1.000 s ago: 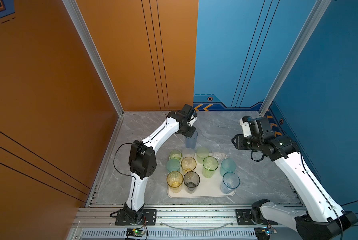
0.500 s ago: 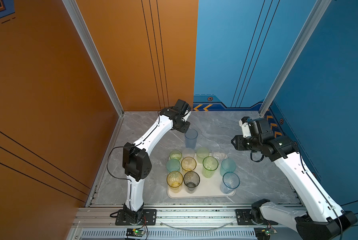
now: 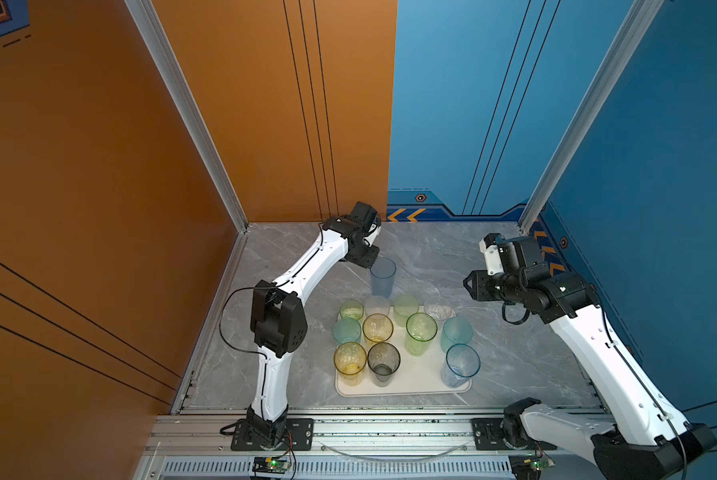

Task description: Place the glasses into the tray

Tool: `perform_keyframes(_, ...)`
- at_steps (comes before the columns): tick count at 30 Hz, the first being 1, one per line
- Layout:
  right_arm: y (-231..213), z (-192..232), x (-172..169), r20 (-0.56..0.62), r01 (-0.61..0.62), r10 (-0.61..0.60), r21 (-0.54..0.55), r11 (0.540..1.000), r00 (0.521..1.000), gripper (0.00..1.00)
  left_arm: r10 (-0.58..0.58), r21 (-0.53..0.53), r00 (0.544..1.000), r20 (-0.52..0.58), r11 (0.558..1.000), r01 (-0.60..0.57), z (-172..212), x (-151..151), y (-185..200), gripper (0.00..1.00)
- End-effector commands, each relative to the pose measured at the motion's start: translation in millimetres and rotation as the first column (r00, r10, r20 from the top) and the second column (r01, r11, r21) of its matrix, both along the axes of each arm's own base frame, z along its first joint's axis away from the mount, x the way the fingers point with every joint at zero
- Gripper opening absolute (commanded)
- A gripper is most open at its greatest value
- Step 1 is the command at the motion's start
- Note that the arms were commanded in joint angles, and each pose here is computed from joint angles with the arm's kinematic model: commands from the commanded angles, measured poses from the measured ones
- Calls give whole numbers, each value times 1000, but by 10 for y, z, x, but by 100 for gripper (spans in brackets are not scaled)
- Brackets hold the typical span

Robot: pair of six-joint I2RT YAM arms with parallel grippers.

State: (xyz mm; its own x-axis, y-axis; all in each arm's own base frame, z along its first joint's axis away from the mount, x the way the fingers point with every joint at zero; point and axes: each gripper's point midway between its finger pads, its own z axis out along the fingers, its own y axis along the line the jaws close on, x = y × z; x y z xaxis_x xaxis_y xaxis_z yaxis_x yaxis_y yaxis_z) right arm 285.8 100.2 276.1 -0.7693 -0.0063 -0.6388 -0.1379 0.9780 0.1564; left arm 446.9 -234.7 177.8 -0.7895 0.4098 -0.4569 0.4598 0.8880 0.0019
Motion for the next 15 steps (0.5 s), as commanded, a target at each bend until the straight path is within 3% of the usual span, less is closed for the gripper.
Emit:
perform_keyframes(1, 2, 1, 12, 6, -14, 14, 0, 1000, 1000, 48, -15, -21, 1000, 4, 1000, 16, 102, -27, -62, 33)
perform_keyframes(15, -14, 25, -8, 15, -13, 13, 1, 1000, 1000, 48, -57, -32, 998, -40, 998, 56, -89, -45, -244, 33)
